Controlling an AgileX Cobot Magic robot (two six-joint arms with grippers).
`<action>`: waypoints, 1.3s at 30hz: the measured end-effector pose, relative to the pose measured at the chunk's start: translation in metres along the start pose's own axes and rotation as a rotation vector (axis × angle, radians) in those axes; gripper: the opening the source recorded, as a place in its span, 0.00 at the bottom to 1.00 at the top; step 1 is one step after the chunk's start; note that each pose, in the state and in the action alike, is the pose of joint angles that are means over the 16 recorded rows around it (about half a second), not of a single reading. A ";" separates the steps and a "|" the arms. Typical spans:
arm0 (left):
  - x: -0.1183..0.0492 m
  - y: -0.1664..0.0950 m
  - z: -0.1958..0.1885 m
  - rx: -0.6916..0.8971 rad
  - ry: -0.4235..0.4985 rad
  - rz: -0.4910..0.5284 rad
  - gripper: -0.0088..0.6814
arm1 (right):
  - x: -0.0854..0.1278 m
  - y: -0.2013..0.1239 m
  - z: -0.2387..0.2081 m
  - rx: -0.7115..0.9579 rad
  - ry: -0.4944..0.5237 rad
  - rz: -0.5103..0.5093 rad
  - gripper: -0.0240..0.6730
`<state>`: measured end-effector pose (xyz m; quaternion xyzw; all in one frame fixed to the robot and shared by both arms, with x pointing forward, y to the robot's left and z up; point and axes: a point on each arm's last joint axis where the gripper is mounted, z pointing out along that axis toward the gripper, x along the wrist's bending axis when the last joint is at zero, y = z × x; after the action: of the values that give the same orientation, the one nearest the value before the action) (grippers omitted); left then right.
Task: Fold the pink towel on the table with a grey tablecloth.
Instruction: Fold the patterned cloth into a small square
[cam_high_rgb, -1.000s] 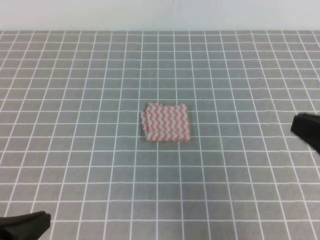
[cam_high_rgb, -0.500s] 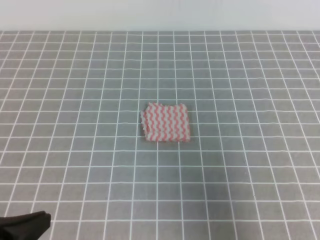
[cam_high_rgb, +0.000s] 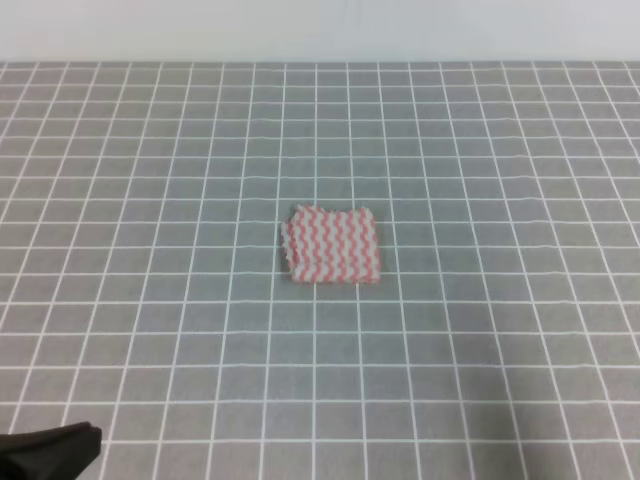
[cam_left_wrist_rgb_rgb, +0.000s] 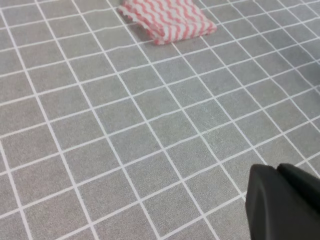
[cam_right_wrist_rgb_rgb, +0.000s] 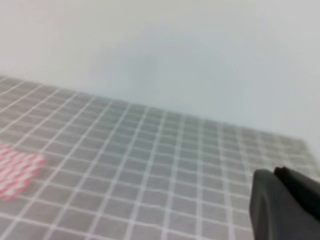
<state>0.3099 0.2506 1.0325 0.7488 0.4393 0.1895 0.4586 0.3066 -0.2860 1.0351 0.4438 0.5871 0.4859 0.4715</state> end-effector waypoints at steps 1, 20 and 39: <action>0.000 0.000 0.000 0.000 0.000 0.000 0.01 | 0.000 -0.004 -0.001 -0.001 -0.012 0.000 0.01; 0.000 0.000 0.000 0.002 0.000 0.000 0.01 | 0.000 -0.075 -0.009 0.096 -0.118 0.108 0.01; 0.000 0.000 0.000 0.002 0.000 0.000 0.01 | 0.002 -0.081 -0.009 0.128 -0.111 0.128 0.01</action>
<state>0.3100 0.2506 1.0323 0.7492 0.4396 0.1889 0.4580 0.2925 -0.2967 0.9555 0.5358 0.5604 0.4511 0.4419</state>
